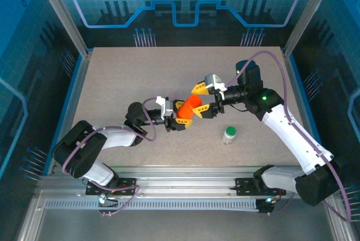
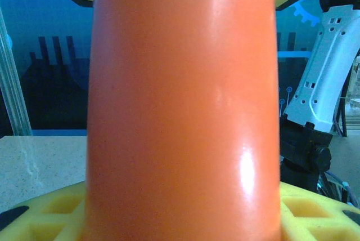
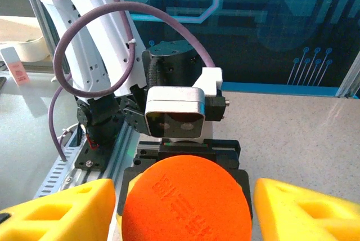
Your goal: Sort the pills into containers
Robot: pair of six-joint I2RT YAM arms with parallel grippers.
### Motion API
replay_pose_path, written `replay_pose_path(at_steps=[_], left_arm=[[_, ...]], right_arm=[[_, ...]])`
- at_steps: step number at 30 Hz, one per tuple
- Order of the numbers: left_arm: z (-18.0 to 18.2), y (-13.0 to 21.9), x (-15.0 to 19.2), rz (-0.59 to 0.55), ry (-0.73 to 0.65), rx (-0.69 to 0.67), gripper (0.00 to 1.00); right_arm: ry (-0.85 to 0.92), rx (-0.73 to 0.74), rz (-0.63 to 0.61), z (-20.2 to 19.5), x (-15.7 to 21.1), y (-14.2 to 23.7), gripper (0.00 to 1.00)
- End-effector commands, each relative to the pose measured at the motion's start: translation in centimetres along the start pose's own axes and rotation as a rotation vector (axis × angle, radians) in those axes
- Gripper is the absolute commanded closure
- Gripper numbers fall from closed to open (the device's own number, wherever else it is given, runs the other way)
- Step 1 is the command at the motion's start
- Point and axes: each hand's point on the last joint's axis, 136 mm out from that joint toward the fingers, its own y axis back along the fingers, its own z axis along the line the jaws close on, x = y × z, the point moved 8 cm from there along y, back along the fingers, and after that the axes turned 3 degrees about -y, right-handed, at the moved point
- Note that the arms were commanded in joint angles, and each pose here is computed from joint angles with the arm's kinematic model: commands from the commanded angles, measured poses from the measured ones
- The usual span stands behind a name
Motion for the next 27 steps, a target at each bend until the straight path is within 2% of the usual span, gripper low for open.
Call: replay_pose_path(at_steps=[1,5,9,17,20,22,27], left_arm=[[0.0,-0.4,-1.7,-0.048,-0.053,0.039,1.0],[0.2,-0.4,-1.7,-0.051,-0.05,0.027,1.0],[0.7,-0.5,-1.9,-0.052,-0.062,-0.024,1.0],[2.2,-0.4,-2.8,0.011,-0.153,-0.224,1.0],[2.3,-0.2,-3.3,-0.003,-0.203,-0.287,1.0],[2.4,-0.2,-3.6,-0.015,-0.231,-0.339,1.0],[2.6,-0.6,-3.3,0.022,-0.273,-0.423,1.0]], right_arm=[[0.007,-0.019,-0.006,0.2,-0.6,0.4,0.38],[-0.008,0.008,0.013,-0.1,-0.4,0.2,0.48],[-0.084,0.099,0.069,-0.7,0.2,-0.4,0.62],[-0.378,0.378,0.235,-1.2,3.9,-2.8,0.63],[-0.535,0.537,0.201,-1.9,5.1,-2.7,0.63],[-0.639,0.648,0.132,-2.2,5.7,-2.3,0.64],[-0.696,0.88,0.078,-2.1,6.2,-2.4,0.63]])
